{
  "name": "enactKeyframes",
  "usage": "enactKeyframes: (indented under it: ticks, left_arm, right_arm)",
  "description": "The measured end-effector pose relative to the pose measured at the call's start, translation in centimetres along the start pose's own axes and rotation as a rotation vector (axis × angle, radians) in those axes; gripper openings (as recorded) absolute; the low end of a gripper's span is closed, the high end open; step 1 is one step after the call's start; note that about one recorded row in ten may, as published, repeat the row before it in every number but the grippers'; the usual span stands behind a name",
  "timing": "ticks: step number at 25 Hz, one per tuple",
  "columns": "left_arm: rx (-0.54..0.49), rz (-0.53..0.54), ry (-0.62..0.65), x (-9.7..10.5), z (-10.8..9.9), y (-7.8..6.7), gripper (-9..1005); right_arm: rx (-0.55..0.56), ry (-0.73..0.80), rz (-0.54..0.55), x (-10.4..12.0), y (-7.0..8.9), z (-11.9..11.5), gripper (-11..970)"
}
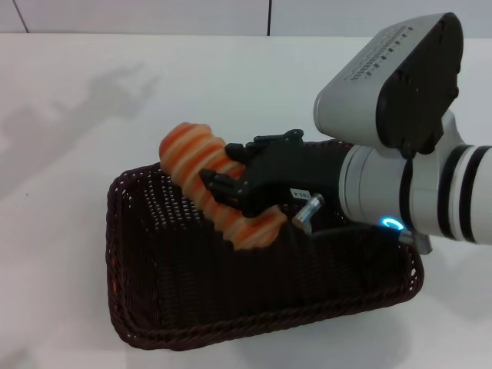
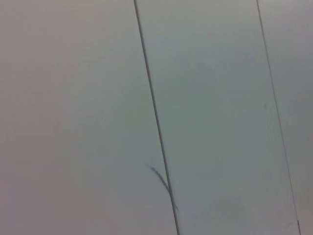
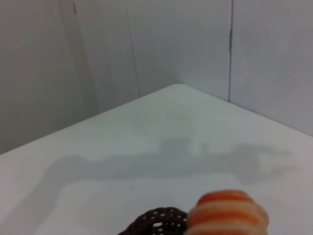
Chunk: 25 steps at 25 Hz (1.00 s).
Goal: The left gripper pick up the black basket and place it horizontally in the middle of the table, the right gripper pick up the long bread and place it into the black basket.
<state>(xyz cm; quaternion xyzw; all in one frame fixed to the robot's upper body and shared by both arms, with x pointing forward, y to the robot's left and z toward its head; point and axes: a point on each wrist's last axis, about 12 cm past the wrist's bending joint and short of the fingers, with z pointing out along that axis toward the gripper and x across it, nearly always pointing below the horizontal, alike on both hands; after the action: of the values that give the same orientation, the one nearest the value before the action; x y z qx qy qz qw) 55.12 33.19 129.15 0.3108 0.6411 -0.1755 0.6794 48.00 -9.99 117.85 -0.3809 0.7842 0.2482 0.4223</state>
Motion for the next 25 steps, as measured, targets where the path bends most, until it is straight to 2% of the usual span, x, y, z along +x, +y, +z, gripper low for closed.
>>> enactKeyframes:
  ticks: [5, 9, 12, 18, 19, 22, 25]
  left_arm:
    - [-0.003, -0.025, -0.001, 0.5, -0.1, 0.1, 375]
    - [-0.009, -0.051, -0.005, 1.1, -0.2, 0.2, 375]
    - [-0.014, -0.091, -0.023, 2.1, -0.4, 0.4, 375]
    - [-0.026, -0.195, -0.107, 5.2, -0.6, 0.7, 375]
    - [-0.026, -0.195, -0.107, 5.2, -0.6, 0.7, 375]
    - [-0.064, -0.243, -0.158, 7.2, -1.1, 1.0, 375]
    - [-0.091, -0.259, -0.172, 8.2, -1.3, 1.1, 375]
  right_arm:
    - [0.03, -0.008, 0.012, 0.0, -0.9, -0.2, 485]
    - [0.038, -0.012, -0.006, -0.1, -1.1, -0.1, 568]
    - [0.073, -0.038, -0.017, 0.0, -1.9, -0.2, 630]
    - [0.317, -0.164, 0.008, 0.5, -6.8, -2.1, 651]
    - [0.359, -0.191, 0.006, 0.7, -7.5, -2.6, 651]
    - [0.488, -0.27, 0.008, 1.5, -9.4, -4.0, 651]
    - [0.614, -0.334, 0.019, 2.6, -11.4, -5.1, 651]
